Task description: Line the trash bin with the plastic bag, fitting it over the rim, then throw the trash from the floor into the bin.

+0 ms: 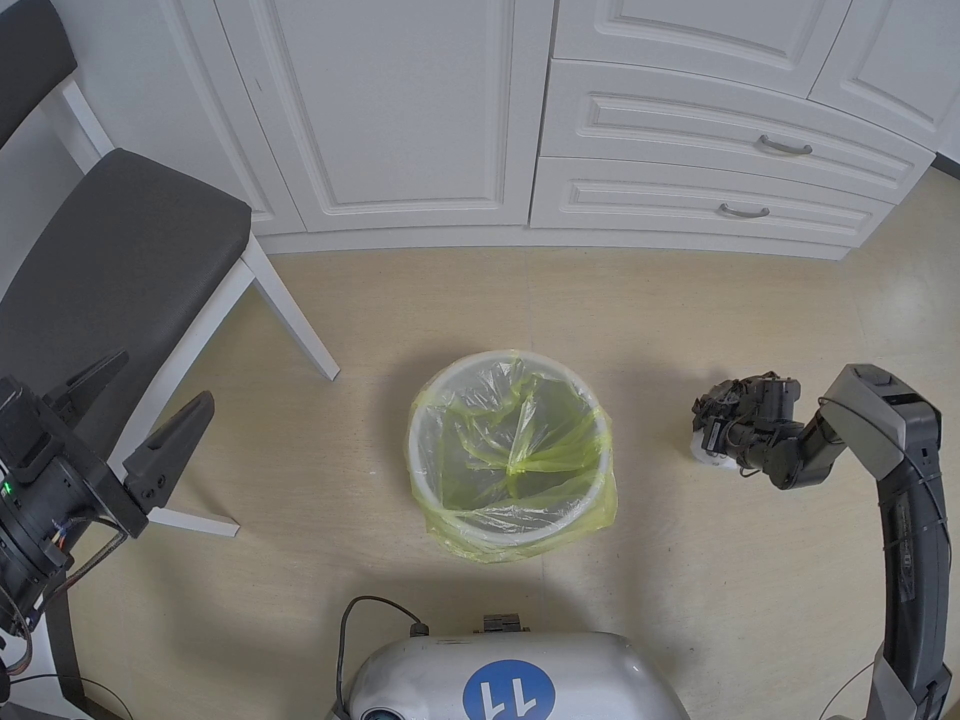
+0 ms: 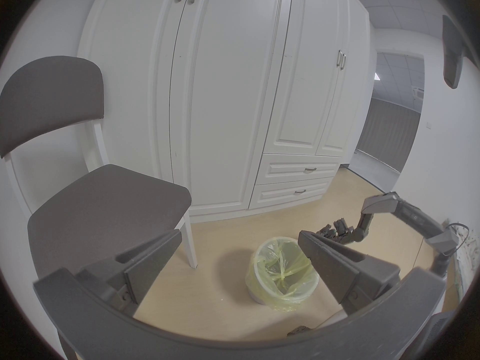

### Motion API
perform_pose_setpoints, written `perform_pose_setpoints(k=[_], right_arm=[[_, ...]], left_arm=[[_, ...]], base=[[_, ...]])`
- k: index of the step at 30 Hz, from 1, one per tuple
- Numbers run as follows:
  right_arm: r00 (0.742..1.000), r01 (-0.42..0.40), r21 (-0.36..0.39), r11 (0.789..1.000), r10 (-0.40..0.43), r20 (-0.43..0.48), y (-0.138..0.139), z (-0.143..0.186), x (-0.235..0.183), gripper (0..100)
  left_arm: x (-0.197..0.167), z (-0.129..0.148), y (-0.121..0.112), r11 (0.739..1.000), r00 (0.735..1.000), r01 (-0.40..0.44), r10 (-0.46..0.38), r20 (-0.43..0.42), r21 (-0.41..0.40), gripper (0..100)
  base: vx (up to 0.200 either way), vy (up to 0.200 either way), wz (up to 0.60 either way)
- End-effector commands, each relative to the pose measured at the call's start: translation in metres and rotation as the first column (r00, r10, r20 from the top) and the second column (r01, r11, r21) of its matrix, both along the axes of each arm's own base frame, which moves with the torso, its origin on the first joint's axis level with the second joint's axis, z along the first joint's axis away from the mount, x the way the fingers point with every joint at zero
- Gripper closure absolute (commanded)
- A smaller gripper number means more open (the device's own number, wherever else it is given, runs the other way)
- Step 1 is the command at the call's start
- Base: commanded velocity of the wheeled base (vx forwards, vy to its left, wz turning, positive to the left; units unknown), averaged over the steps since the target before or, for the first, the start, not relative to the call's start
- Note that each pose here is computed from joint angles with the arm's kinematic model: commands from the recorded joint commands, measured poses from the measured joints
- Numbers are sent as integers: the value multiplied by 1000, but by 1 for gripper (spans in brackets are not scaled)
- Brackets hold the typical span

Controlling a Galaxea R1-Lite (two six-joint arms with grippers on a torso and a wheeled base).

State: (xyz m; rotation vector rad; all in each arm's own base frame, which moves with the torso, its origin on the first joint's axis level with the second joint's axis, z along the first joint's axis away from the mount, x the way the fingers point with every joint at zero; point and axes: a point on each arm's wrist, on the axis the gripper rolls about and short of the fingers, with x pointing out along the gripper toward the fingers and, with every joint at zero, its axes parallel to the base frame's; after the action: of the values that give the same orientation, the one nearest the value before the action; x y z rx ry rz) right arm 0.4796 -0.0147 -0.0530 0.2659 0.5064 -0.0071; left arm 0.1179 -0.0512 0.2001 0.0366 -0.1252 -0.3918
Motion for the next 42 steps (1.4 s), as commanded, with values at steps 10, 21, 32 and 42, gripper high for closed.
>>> perform_pose_setpoints(k=[10,21,32,42], right_arm=[[911,-146,-1,989,135,390,64,198,-92,100],[622,-385,-54,921,302,722,134,259,-197,100],[557,-525,-158,836,478,679,207,213,-247,100],[603,-583,-175,794,567,562,243,159,-231,100]], left_arm=[[8,6,18,986,987,-160,158,42,47,0],[-2,22,30,967,960,-249,241,141,45,0],[-6,24,31,962,954,-262,247,170,71,0],[-5,24,31,962,953,-264,249,171,73,0]], base=[[0,0,0],[0,0,0],[0,0,0],[0,0,0]])
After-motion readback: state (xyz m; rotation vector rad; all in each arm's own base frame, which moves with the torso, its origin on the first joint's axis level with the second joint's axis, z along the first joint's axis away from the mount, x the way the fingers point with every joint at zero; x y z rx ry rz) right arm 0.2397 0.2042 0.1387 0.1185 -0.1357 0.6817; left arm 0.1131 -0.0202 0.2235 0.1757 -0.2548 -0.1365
